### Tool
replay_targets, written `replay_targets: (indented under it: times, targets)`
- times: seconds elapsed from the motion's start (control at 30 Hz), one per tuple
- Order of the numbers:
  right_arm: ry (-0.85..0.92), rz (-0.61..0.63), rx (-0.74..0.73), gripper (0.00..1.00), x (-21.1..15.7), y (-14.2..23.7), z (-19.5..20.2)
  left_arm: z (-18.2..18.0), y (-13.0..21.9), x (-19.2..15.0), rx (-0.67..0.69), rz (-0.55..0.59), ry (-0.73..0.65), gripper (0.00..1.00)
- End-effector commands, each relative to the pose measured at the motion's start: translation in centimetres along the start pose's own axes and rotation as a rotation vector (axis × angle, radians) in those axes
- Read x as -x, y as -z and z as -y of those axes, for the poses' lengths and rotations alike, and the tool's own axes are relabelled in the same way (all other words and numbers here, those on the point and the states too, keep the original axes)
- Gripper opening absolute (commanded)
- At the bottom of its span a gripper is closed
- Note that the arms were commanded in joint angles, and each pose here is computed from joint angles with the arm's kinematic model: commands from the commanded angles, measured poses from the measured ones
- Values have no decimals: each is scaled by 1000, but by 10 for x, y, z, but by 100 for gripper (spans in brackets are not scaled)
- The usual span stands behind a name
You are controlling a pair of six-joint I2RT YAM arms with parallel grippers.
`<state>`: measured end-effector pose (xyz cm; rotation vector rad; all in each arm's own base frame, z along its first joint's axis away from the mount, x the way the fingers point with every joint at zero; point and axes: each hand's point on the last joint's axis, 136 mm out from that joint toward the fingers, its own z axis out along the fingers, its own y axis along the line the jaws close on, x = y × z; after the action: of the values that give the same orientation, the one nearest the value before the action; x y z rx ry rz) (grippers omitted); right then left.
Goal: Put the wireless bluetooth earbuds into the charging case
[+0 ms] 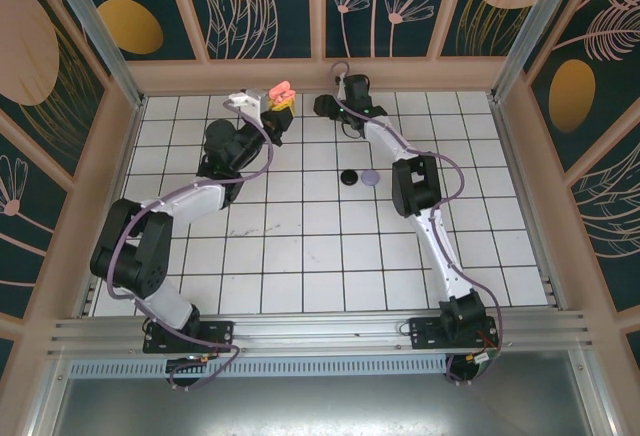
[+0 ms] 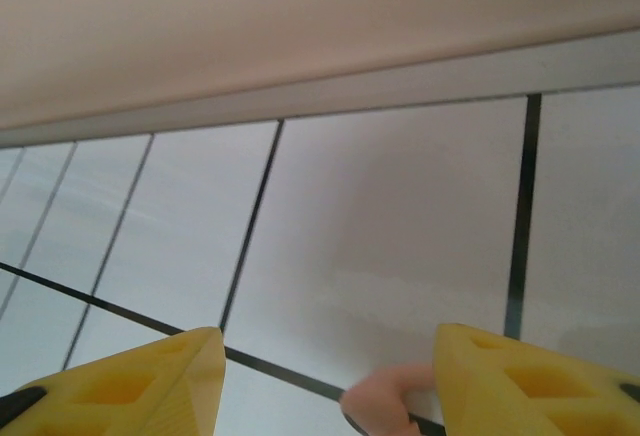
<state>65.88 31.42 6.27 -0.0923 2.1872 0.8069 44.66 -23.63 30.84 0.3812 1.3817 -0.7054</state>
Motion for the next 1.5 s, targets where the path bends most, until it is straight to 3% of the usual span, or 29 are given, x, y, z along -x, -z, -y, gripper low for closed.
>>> replay_targets:
  times: [0.0, 0.37, 0.63, 0.87, 1.13, 1.47]
  targets:
    - [-37, 59, 83, 58, 20, 0, -8, 1, -11, 18, -37, 51, -1, 0]
    - [-103, -50, 130, 57, -15, -10, -13, -1, -13, 19, -52, 60, 15, 0]
    - [-93, -141, 88, 54, -37, -7, -19, 3, -7, 28, -51, 75, 11, 0]
    - [-69, -271, 25, 48, -79, 4, -40, 7, 1, 43, -46, 98, 1, 0]
    - [-83, -390, -43, 40, -131, 31, -68, 13, 12, 61, -46, 123, -3, 0]
    - [-146, -475, -40, 38, -215, 108, -119, 20, 26, 71, -46, 133, -1, 0]
